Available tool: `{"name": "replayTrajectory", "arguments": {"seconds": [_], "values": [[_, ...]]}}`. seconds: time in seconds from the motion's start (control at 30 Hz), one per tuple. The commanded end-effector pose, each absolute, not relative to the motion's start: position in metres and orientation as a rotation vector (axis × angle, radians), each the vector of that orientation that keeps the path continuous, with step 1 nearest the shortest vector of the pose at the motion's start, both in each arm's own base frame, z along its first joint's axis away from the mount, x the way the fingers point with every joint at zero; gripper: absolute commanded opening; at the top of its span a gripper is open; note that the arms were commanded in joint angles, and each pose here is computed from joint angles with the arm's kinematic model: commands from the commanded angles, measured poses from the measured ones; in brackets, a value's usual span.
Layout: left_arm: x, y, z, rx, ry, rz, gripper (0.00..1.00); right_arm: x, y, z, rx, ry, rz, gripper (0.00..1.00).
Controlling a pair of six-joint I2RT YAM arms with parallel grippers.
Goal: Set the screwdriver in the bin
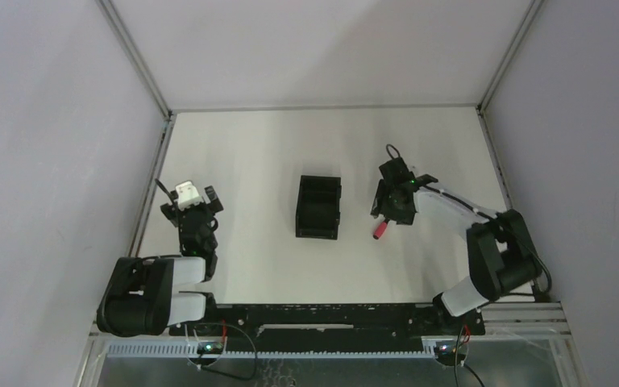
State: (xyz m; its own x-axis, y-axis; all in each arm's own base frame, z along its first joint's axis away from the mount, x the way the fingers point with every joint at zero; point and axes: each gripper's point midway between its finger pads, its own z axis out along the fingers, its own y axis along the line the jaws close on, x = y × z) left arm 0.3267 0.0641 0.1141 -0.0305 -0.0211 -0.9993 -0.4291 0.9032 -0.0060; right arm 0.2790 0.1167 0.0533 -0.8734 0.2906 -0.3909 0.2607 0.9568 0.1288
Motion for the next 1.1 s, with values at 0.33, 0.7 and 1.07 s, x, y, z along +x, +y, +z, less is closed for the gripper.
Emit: {"name": "replayTrajectory", "arguments": {"seconds": [0.33, 0.7, 1.07], "values": [[0.338, 0.064, 0.138, -0.368, 1.505, 0.332, 0.98, 0.282, 0.122, 0.025, 0.308, 2.793, 0.003, 0.0], [0.338, 0.064, 0.139, -0.369, 1.504, 0.331, 0.98, 0.281, 0.113, 0.191, 0.136, 2.634, 0.088, 0.0], [0.338, 0.064, 0.138, -0.369, 1.505, 0.332, 0.98, 0.296, 0.275, 0.29, -0.579, 2.155, 0.339, 0.0]]}}
